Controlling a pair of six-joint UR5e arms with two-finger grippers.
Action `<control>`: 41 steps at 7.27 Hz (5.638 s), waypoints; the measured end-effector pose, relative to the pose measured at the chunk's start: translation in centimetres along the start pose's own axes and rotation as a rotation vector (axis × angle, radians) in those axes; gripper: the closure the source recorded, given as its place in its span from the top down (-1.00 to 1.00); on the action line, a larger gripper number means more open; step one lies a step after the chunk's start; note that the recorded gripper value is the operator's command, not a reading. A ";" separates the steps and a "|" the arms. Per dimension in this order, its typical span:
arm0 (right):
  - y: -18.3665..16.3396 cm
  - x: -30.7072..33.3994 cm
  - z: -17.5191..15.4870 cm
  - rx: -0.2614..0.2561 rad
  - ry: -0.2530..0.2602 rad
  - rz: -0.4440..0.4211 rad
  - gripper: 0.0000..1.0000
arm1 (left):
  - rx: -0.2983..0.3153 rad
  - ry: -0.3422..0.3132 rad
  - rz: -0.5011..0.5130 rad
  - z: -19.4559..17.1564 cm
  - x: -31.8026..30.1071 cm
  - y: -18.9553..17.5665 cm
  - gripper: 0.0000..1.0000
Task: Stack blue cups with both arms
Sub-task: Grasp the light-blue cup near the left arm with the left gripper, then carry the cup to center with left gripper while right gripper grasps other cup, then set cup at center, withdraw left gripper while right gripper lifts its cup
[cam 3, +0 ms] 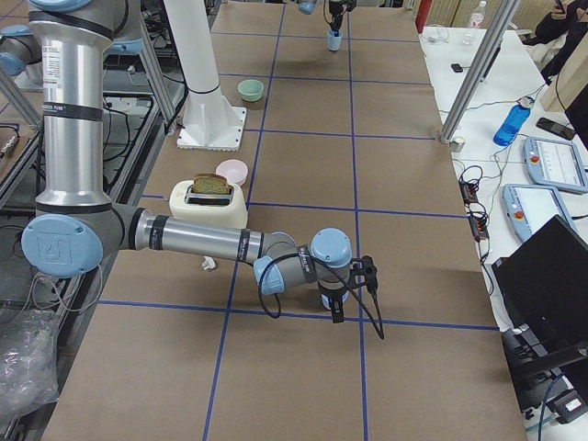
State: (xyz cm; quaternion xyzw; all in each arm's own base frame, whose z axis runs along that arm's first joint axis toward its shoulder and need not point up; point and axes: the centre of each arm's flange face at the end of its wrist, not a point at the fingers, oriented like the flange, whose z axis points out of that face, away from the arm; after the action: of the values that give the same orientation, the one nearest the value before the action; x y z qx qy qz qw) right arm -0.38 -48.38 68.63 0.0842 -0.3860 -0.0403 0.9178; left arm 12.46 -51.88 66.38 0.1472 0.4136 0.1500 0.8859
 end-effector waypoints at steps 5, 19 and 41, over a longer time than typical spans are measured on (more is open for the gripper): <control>-0.8 -0.7 2.4 -0.040 0.004 -0.011 1.00 | -0.021 0.076 -0.068 -7.2 9.2 -5.9 -1.00; -1.9 -0.7 4.5 -0.073 0.015 0.014 -1.00 | -0.038 0.233 -0.290 -11.0 31.5 -14.7 -1.00; -20.5 -25.2 -19.1 0.008 -0.081 0.208 -1.00 | 0.050 0.111 -0.435 5.0 63.4 -15.9 0.94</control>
State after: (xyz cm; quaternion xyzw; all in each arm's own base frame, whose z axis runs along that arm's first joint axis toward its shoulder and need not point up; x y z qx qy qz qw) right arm -4.52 -62.69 34.01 0.0458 -0.4293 0.0536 0.9004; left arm 57.52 -42.52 19.68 0.0680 0.4875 -0.0471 0.8692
